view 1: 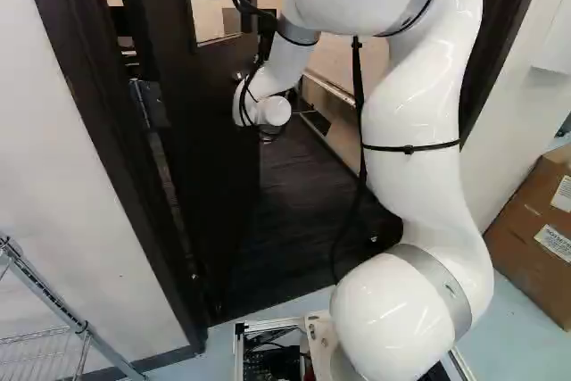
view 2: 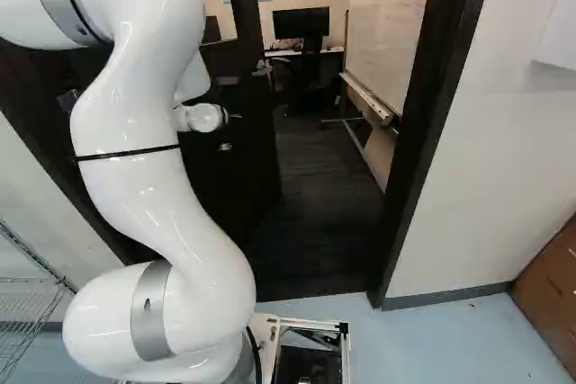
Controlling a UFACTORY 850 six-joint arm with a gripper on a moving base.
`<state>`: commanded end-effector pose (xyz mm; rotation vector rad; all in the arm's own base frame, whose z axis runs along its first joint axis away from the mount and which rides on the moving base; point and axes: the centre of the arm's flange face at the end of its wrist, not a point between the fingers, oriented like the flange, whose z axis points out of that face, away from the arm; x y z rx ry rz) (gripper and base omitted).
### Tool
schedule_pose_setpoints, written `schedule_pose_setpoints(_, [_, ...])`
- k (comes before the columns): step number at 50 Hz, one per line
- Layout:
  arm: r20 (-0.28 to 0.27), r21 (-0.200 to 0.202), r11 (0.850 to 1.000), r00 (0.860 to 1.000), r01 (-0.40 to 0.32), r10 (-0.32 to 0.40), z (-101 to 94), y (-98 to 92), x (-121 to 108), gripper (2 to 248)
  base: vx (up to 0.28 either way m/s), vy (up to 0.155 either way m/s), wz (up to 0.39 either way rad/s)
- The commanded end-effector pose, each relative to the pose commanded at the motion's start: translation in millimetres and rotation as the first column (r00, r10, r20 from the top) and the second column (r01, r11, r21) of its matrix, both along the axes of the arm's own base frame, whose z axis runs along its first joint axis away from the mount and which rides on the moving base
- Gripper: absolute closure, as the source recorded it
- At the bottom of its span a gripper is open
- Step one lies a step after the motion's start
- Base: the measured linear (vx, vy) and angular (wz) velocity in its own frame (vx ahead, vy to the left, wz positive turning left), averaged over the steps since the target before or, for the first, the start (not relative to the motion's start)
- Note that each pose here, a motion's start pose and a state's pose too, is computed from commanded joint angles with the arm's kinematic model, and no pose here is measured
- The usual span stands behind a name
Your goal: Open the door and move inside
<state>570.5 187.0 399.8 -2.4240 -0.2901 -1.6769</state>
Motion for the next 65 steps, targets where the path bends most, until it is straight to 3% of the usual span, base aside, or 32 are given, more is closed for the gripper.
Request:
schedule_pose_setpoints(43, [0.021, 0.007, 0.997, 0.996, -0.083, 0.083, -4.3, 59.8, 14, 3, 0.0, 0.0, 0.0])
schedule_pose_setpoints(65, [0.036, -0.009, 0.989, 0.988, -0.15, 0.15, -6.1, 88.6, 15, 3, 0.0, 0.0, 0.0])
